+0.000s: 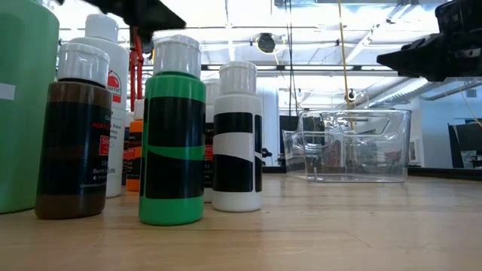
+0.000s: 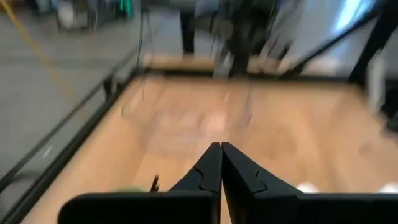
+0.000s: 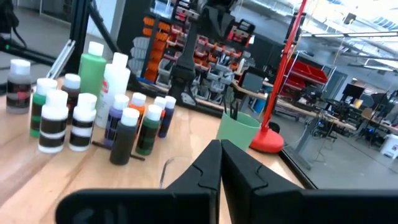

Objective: Pick & Place Paint Supplies
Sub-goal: Put the green paint bottle into the transparent bin

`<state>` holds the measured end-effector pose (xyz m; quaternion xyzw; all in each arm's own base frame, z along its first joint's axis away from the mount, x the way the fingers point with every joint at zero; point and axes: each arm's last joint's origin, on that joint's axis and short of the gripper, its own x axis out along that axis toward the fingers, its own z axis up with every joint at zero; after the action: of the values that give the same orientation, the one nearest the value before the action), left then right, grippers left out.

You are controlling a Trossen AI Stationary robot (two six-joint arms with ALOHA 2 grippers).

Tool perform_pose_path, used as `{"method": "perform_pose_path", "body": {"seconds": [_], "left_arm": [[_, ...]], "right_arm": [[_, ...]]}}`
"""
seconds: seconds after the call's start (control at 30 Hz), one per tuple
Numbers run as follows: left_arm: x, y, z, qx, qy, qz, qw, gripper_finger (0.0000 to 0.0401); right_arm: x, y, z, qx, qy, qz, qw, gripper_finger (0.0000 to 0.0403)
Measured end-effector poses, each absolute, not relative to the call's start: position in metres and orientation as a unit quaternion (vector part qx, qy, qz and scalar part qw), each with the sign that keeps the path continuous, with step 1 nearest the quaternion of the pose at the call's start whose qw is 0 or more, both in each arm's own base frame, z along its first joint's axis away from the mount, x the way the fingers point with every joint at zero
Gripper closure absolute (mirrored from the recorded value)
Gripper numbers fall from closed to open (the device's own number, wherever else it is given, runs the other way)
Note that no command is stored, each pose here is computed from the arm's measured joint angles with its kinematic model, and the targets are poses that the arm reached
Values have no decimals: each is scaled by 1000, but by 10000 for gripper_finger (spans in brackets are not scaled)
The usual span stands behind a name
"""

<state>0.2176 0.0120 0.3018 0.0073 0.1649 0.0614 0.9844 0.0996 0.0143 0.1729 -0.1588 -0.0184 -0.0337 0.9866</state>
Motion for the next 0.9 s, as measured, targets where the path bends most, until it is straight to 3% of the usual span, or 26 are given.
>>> {"method": "perform_pose_path", "body": {"seconds": [0.13,0.27,0.43,0.73,0.9], "left_arm": [[250,15,307,22,263,96,960,397],[274,8,302,-2,351,66,934,388],[287,-9,310,7,381,29,924,396],[291,-25,306,40,395,-12,918,351],[297,-41,294,24,415,-60,908,295]], "right_arm": [[100,14,173,-150,-19,-34,988,399],[99,14,174,-140,-27,-35,989,399],[99,14,177,-154,-41,-38,986,399],[99,14,177,-108,-41,-36,993,399],[100,14,172,-80,-19,-33,996,399]]}}
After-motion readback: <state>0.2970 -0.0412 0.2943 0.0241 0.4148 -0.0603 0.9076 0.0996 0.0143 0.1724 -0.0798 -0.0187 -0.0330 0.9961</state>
